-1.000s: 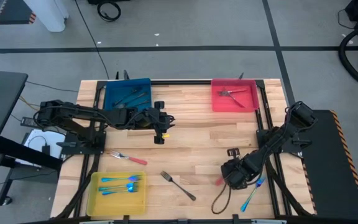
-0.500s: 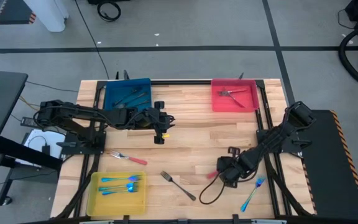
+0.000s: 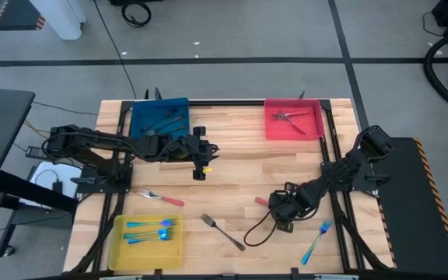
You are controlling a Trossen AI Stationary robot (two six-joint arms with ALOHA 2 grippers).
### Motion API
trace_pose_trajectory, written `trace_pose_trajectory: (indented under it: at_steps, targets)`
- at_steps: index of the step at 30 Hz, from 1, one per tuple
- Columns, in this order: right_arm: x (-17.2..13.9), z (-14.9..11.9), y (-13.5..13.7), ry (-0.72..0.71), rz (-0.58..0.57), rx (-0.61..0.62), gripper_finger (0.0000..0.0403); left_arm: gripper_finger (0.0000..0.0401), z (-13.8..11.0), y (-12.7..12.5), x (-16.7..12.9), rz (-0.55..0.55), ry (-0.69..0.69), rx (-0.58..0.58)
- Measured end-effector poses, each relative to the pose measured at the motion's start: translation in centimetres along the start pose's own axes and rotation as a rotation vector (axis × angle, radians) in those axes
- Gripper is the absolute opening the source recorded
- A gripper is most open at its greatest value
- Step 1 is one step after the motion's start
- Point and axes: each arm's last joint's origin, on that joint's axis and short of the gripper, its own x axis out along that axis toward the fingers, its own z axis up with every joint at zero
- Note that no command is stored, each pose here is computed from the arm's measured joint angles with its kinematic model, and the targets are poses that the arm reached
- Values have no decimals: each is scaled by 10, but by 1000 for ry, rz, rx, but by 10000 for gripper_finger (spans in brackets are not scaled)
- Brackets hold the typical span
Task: Sort silverware by color (type)
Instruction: Put the right pink fork into the pink bin
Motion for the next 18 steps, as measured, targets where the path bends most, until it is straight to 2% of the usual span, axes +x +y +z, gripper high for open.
trace_pose_trajectory:
  at_steps: [3,8,15,18]
  targets:
    - [0,2,-1,0,4,10,81,102,0,0,0,0,0,0]
    - [0,1,-1,-2,-2,38,23,102,0,0,0,0,0,0]
    - [-4,3,-2,-34,-36,106,22,102,0,0,0,0,0,0]
    - [-12,2,-11,-67,-159,104,22,102,0,0,0,0,0,0]
